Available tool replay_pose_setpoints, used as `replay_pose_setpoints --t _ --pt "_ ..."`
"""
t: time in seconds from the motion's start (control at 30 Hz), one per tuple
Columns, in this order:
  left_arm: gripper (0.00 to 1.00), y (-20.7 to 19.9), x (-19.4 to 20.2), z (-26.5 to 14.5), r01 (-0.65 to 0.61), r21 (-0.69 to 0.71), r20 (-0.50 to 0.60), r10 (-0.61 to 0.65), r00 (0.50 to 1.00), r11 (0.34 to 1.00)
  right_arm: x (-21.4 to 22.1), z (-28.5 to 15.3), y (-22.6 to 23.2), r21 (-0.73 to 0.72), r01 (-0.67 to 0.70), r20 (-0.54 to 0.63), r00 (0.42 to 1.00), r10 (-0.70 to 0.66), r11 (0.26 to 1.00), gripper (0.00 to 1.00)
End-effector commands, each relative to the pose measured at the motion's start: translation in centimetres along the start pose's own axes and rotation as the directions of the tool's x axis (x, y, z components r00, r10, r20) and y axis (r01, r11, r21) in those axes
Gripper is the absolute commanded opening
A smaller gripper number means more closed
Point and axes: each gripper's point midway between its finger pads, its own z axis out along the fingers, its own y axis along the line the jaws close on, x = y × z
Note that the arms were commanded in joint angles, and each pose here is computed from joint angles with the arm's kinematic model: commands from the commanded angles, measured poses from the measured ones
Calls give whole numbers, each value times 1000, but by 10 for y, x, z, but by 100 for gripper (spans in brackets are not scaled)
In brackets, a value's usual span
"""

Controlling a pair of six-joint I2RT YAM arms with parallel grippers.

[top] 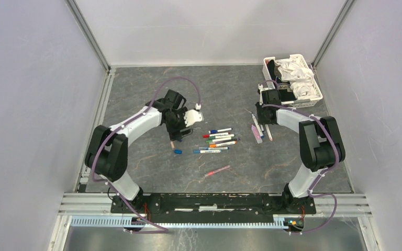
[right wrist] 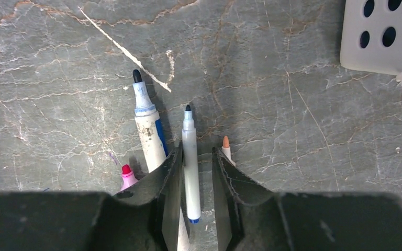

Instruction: Open the pen caps

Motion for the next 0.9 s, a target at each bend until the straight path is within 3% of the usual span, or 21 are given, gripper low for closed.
replay_pose_setpoints --t 0.0,0.07,0.13,0.27,0.4,0.5,0.6,0.73,0.87 --pt "85 20 -55 -66 45 -78 175 -30 984 996 -33 -17 -1 1 -13 101 995 13 1000 32" --pt "87 26 -67 -88 57 -103 212 -34 977 993 -42 -26 1 -4 -14 132 991 15 1000 33" --pt "99 32 -80 -113 63 -130 247 -30 968 989 -51 -36 4 -11 -11 164 986 13 1000 36" --pt "100 40 -97 -158 99 -204 313 -31 949 974 -70 -62 22 -34 34 245 969 -25 999 42" --pt "100 41 -111 -209 124 -284 409 3 913 951 -73 -88 74 -115 198 322 934 -152 973 48" --pt "100 37 -120 -243 184 -338 529 25 848 923 -57 -96 123 -252 378 371 888 -271 891 52" --pt "100 33 -115 -241 249 -333 563 -20 826 910 -34 -86 155 -334 496 347 856 -384 802 53" --pt "100 14 -98 -208 215 -206 460 -99 883 955 -14 -69 178 -382 589 305 808 -504 712 54" --pt "100 1 -88 -191 199 -125 398 -135 908 972 -9 -55 183 -375 622 290 783 -550 688 54"
